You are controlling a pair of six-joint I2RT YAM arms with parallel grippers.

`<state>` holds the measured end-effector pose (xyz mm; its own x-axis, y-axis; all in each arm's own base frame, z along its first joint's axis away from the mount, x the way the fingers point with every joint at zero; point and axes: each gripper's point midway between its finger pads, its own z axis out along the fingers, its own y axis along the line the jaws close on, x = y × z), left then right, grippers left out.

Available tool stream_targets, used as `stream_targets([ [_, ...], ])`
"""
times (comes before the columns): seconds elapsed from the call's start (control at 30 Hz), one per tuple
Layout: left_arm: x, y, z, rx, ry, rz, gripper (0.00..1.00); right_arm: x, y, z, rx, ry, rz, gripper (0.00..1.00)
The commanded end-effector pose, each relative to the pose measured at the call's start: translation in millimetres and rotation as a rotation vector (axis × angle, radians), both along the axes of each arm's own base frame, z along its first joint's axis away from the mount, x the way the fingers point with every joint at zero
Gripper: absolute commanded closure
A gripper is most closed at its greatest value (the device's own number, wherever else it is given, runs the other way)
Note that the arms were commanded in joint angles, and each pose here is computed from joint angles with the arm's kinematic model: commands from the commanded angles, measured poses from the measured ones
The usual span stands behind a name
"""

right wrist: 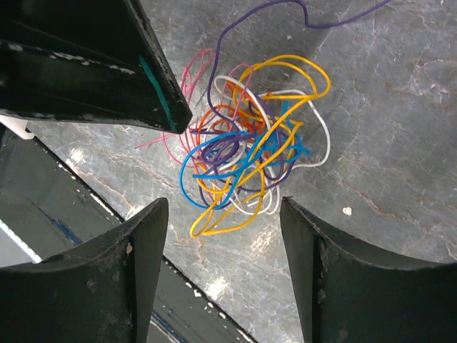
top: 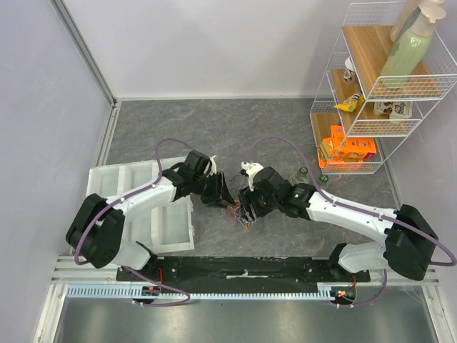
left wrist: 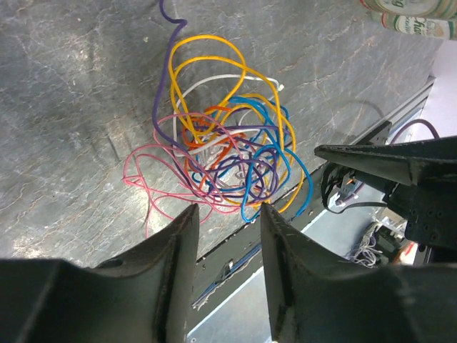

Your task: Untangle the cables

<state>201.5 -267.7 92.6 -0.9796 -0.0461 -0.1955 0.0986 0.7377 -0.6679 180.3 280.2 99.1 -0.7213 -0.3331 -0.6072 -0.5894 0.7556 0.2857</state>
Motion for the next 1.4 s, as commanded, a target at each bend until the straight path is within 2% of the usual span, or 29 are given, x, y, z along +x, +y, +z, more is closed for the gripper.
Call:
stream_targets([
  [0.0,6.0,-13.0,2.1,-0.062,0.016,0.022,0.58,10.4,11.3,0.6,0.019,-0.057,0.029,0.29],
  [0.1,7.7,-12.8,2.3,-0.065,0.005,0.030,0.65,11.2,11.0,-3.8,0.008,-0.058,0.032,0.30],
  [0.37,7.3,-14.1,-8.8,-0.065,0.034,0.057,0.67,17.7,11.4,-11.6,-0.016,-0.074,0.024,0.30],
  [0.47,8.8,-14.9,-6.4,-0.064,0.025,0.055,0.78,21.4,14.7,-15.2,-0.027,-0.073,0.023,0.31],
  [0.57,9.4,-10.2,-3.6,-0.022,0.018,0.063,0.98,24.4,18.4,-19.1,-0.040,-0.068,0.028,0.38],
  [0.67,3.7,-2.9,-3.0,0.013,0.025,0.060,0.98,32.6,14.2,-20.5,-0.067,-0.093,-0.009,0.52],
  [0.73,0.4,1.8,3.3,0.017,0.014,0.071,0.98,36.1,10.5,-19.3,-0.077,-0.110,-0.031,0.70],
  [0.8,-1.4,7.4,9.3,0.030,-0.004,0.084,0.98,39.0,5.8,-17.3,-0.088,-0.130,-0.049,0.80],
  [0.97,12.7,26.8,59.8,0.060,-0.198,0.133,0.98,38.0,-9.5,-15.9,-0.119,-0.149,-0.080,0.84],
  [1.1,36.3,44.8,117.9,0.093,-0.415,0.197,0.98,32.7,-29.2,-18.4,-0.162,-0.156,-0.113,0.92],
  [1.37,59.8,74.6,253.3,0.037,-0.843,0.313,0.98,31.2,-69.1,-20.9,-0.284,-0.222,-0.146,0.91],
])
